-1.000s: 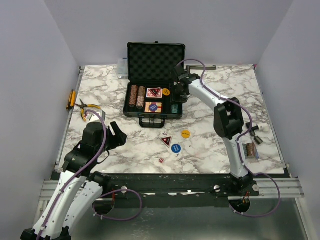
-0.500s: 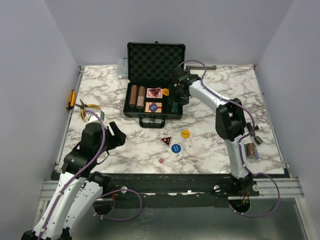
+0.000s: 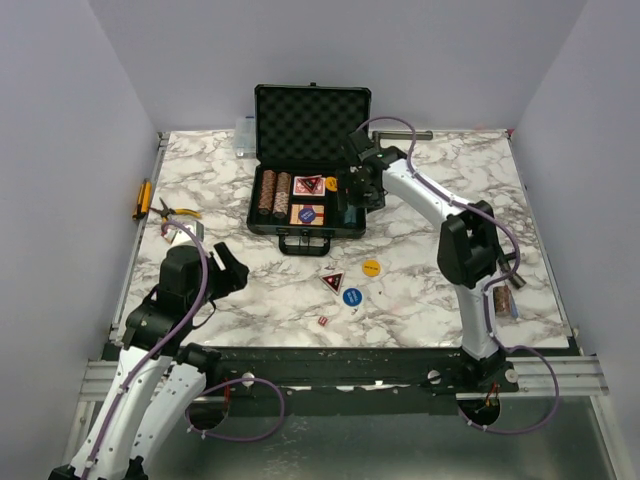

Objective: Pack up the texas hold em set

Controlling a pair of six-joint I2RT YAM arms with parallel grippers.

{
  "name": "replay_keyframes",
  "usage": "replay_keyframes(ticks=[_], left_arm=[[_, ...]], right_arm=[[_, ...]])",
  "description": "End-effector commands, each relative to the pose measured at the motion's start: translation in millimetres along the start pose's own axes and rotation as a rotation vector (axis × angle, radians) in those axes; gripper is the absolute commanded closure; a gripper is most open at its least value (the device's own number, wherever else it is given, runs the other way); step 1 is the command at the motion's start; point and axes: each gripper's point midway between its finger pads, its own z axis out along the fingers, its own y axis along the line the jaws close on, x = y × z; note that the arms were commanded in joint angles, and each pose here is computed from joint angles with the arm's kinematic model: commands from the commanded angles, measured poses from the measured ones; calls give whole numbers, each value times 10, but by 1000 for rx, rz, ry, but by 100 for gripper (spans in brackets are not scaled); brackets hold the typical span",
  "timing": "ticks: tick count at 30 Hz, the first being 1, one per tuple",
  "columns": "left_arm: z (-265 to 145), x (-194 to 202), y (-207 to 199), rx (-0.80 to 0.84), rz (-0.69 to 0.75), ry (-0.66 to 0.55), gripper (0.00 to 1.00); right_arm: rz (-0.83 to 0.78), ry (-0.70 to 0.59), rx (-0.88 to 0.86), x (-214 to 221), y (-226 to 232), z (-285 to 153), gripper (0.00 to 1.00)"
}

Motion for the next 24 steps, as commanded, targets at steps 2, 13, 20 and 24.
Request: replay_keyframes(ticks=[2, 13, 20, 24], left_arm=[[-4, 7, 28, -3, -7, -6, 30], [4, -4, 60, -17, -12, -13, 33], [11, 6, 61, -16, -11, -9, 34], [16, 3, 64, -19, -11, -10, 34]], right_arm=[[-51, -92, 42, -239, -144, -317, 28], [-355, -351, 63, -656, 79, -321, 30], [-535, -431, 52, -809, 398, -183, 30], [-521, -429, 57, -891, 486, -92, 30]])
